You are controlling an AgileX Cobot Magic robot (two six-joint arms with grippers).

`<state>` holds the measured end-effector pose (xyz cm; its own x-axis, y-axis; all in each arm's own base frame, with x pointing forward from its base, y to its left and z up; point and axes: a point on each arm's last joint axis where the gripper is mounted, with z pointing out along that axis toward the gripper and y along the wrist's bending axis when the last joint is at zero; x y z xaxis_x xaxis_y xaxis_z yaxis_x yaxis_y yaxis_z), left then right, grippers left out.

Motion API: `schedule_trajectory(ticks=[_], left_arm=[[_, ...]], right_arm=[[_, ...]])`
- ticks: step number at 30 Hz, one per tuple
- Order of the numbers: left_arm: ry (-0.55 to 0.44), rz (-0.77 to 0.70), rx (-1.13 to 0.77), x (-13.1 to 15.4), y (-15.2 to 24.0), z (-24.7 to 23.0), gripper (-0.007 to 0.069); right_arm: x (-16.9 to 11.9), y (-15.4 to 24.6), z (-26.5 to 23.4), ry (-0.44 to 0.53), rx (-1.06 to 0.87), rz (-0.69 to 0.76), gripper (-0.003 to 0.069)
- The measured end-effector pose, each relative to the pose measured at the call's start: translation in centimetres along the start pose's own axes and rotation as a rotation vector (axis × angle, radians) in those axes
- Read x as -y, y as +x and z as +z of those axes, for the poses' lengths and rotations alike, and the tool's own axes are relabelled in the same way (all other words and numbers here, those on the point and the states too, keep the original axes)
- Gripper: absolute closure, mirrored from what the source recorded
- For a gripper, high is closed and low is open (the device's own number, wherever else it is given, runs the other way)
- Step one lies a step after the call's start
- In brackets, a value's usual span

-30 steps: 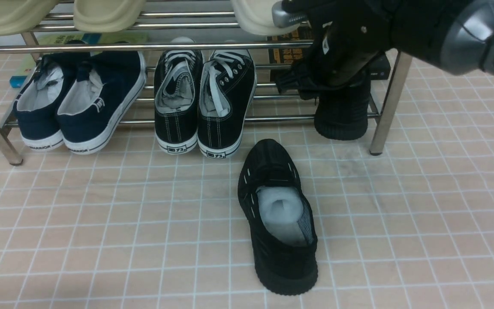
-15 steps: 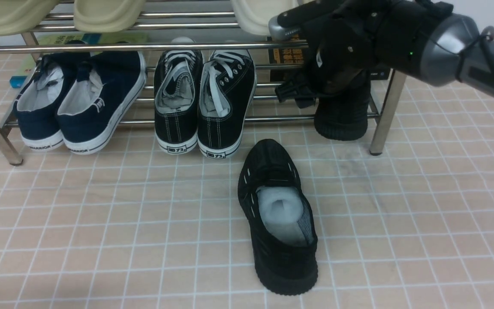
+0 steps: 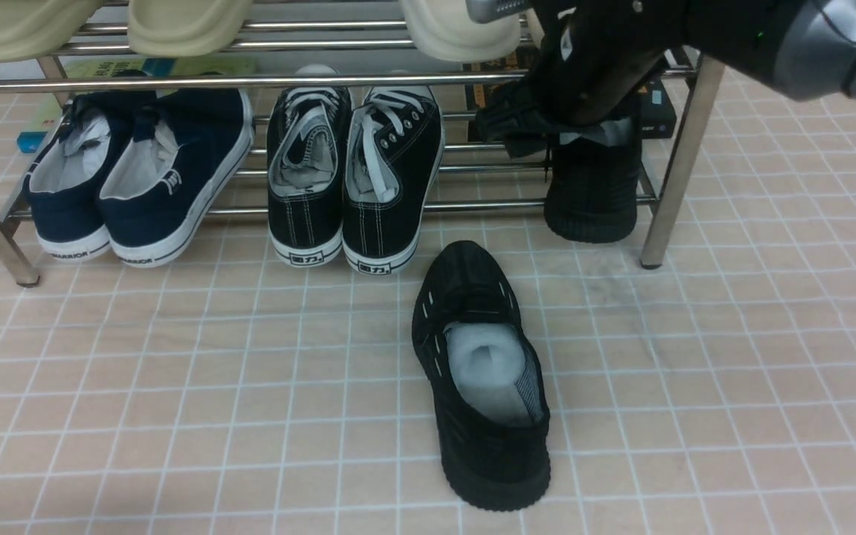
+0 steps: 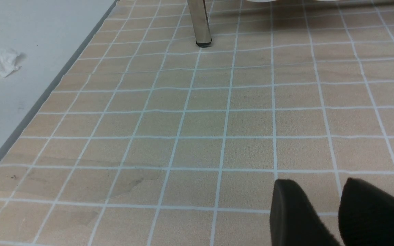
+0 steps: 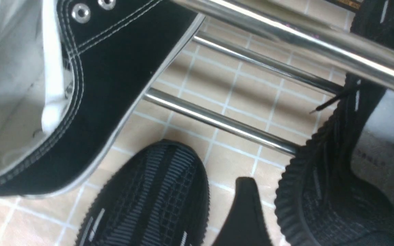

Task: Take the shoes off the shelf from the light coffee tablecloth by hand.

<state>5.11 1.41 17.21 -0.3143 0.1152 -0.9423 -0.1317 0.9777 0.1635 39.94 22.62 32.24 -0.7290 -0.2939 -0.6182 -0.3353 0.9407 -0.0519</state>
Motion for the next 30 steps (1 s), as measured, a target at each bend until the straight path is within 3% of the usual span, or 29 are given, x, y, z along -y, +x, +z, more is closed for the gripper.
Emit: schedule_trajectory(ticks=[18,22,25,28,29,30], left_arm=[[0.0,0.0,0.0,0.0,0.0,0.0,0.0386],[0.0,0.0,0.0,0.0,0.0,0.0,0.0386],[0.0,0.0,0.0,0.0,0.0,0.0,0.0386],[0.0,0.0,0.0,0.0,0.0,0.0,0.0386],[0.0,0.0,0.0,0.0,0.0,0.0,0.0386],[0.0,0.0,0.0,0.0,0.0,0.0,0.0386]], right_arm=[[0.3,1.7,6.3,0.132,-0.09,-0.127,0.0088],[0.2,2.0,7.1,0.138,-0.102,-0.15,0.0118],[0.3,2.0,7.2,0.143,-0.108,-0.161,0.0212],[0.4,2.3,7.1,0.154,-0.138,-0.172,0.0407],[0.4,2.3,7.1,0.154,-0.141,-0.172,0.0442],[0.4,2.4,7.0,0.146,-0.157,-0.168,0.0545]])
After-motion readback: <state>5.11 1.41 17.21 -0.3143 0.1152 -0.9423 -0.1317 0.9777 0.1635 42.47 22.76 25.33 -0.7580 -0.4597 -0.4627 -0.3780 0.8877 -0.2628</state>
